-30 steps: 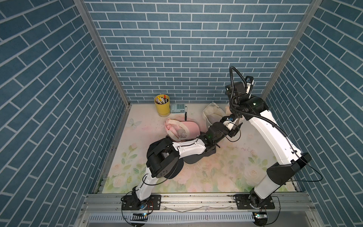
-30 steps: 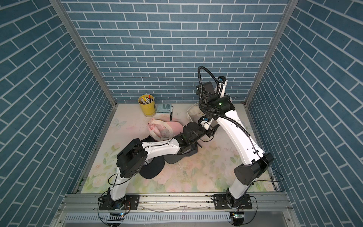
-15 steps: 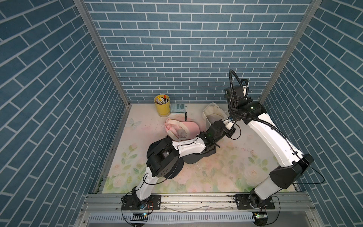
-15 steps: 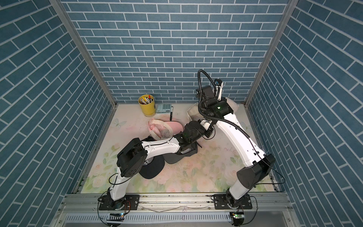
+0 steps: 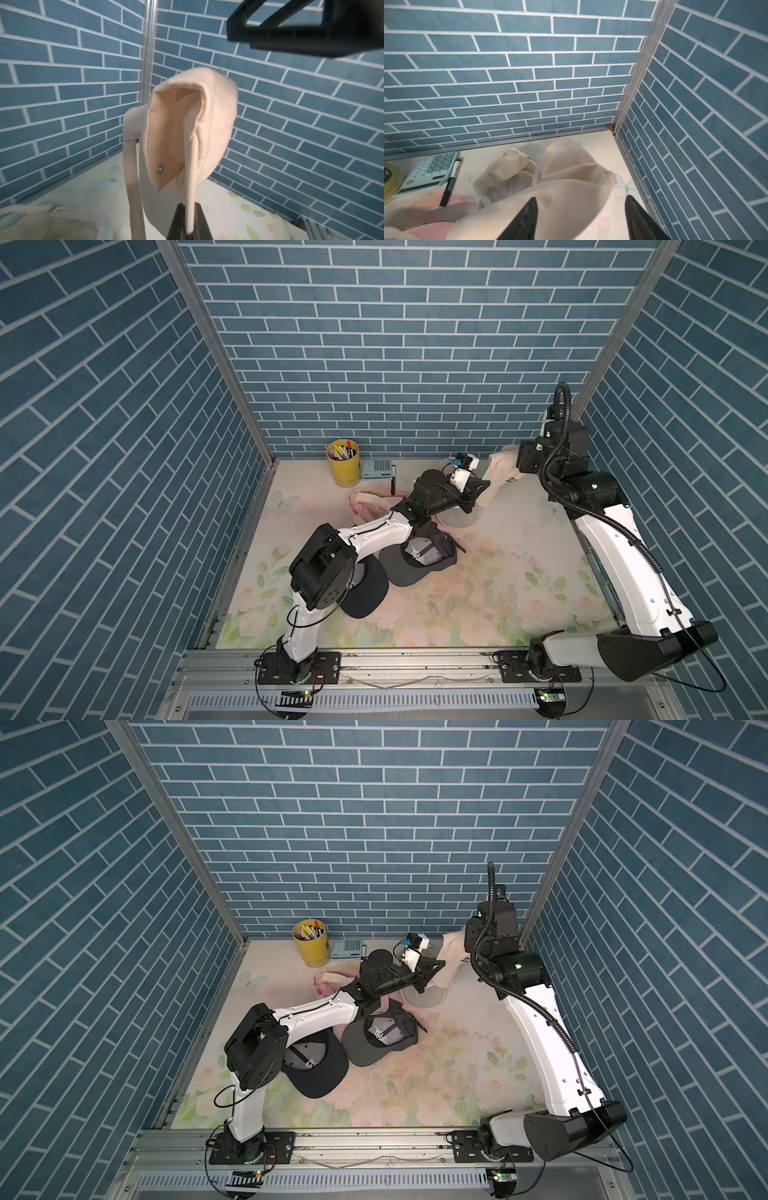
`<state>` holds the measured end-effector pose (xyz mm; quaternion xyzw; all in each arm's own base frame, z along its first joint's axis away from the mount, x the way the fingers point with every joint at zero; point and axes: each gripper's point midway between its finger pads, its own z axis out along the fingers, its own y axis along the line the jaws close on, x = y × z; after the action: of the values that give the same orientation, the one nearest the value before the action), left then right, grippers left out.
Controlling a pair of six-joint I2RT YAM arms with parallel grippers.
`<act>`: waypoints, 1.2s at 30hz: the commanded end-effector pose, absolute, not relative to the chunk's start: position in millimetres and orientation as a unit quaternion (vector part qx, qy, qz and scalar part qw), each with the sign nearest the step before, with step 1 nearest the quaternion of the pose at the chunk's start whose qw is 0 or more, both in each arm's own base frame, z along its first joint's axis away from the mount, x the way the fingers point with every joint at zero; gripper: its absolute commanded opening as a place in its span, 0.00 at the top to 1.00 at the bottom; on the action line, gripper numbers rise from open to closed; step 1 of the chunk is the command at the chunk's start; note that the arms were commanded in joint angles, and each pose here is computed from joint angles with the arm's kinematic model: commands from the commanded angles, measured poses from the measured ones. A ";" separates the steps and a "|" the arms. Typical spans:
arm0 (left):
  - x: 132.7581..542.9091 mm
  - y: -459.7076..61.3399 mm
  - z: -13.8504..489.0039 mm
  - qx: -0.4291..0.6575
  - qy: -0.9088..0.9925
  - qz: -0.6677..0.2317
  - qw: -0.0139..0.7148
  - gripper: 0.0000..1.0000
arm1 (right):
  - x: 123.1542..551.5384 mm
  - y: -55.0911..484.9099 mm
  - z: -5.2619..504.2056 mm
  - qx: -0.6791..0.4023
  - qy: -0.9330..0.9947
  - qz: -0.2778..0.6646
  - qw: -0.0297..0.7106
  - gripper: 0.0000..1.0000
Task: Open the adjustable buckle of the baseball cap
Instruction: Place the baseball cap at the center of the board.
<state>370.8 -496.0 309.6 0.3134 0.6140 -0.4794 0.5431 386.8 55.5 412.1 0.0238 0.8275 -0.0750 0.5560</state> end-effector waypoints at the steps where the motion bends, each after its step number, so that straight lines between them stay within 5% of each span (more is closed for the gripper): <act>1: 363.3 -508.3 322.4 0.311 0.598 -0.541 0.504 1.00 | 380.7 43.4 402.5 0.009 0.839 -0.088 0.537 0.32; 16: 434.9 -539.5 301.3 0.104 0.600 -0.698 0.377 1.00 | 338.4 -1.3 370.9 0.105 0.861 -0.047 0.496 0.30; 36: 430.1 -607.6 170.8 -0.075 0.612 -0.749 0.242 1.00 | 322.0 -0.4 347.2 0.093 0.879 -0.009 0.467 0.29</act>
<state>419.5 -615.8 138.2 -0.0439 0.6570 -0.7140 0.2378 329.7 -1.8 349.1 0.0862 0.8776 -0.0231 0.4711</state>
